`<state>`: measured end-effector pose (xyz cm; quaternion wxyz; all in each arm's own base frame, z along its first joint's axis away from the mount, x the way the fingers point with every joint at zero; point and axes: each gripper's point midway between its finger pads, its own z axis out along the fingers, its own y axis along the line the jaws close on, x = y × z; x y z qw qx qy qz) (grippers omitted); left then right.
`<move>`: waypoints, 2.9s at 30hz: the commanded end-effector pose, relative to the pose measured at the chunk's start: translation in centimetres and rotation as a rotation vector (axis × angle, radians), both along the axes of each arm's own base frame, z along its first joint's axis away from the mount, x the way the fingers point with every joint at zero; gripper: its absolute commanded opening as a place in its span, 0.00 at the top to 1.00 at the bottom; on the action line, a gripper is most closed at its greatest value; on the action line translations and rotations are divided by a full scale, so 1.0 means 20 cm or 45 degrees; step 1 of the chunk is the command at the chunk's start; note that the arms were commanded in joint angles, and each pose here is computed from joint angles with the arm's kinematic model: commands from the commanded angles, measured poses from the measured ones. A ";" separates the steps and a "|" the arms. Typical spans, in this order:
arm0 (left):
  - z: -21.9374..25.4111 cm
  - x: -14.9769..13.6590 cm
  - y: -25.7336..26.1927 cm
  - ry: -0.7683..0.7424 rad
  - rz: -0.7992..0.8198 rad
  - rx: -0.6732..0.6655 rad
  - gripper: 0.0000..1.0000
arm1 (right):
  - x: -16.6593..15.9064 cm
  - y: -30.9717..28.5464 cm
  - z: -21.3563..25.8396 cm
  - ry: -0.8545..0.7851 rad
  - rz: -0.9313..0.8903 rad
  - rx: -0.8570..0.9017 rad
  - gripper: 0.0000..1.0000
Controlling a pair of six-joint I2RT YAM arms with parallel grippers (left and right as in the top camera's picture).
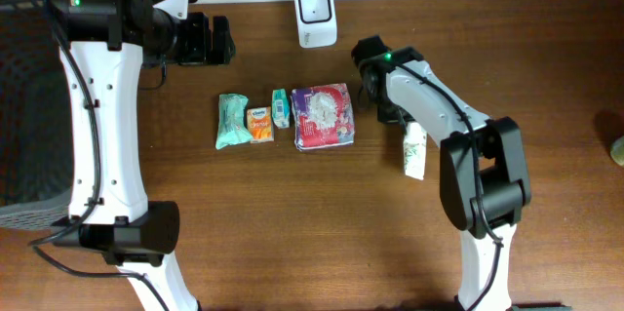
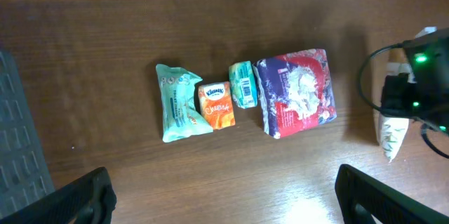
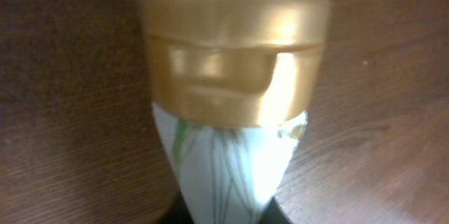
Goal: Scan the item barcode
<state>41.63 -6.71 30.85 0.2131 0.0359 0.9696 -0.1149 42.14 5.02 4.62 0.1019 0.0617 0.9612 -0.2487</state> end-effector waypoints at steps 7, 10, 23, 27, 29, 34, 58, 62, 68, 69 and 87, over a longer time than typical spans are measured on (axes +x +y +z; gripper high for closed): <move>-0.01 0.01 0.01 0.008 0.012 -0.001 0.01 | -0.01 0.20 0.04 0.042 -0.017 0.321 0.34; -0.01 0.01 0.01 0.009 0.011 -0.001 0.01 | 0.05 0.46 0.21 0.115 0.273 0.710 0.31; -0.01 0.01 0.01 0.008 0.011 -0.002 0.01 | -0.07 0.17 0.19 0.315 0.248 0.809 0.01; -0.01 0.01 0.01 0.008 0.011 -0.001 0.01 | -0.13 0.20 0.01 0.360 0.260 0.780 0.01; -0.01 0.01 0.01 0.008 0.012 -0.001 0.01 | -0.16 0.22 -0.06 0.379 0.260 0.777 0.01; -0.01 0.01 0.01 0.009 0.011 -0.001 0.01 | -0.19 0.22 -0.18 0.373 0.244 0.778 0.25; -0.01 0.01 0.01 0.009 0.011 -0.001 0.01 | 0.12 0.30 -0.04 0.045 0.138 0.841 0.47; -0.01 0.01 0.01 0.008 0.011 -0.001 0.01 | 0.01 0.36 -0.20 0.109 0.141 0.838 0.46; -0.01 0.01 0.01 0.008 0.011 -0.001 0.01 | 0.06 0.47 -0.16 0.047 0.221 0.844 0.96; -0.01 0.01 0.01 0.008 0.011 -0.001 0.01 | 0.11 0.48 -0.12 0.014 0.233 0.850 0.96; -0.01 0.01 0.01 0.008 0.011 -0.001 0.01 | 0.87 0.97 0.49 -0.801 0.619 1.021 0.96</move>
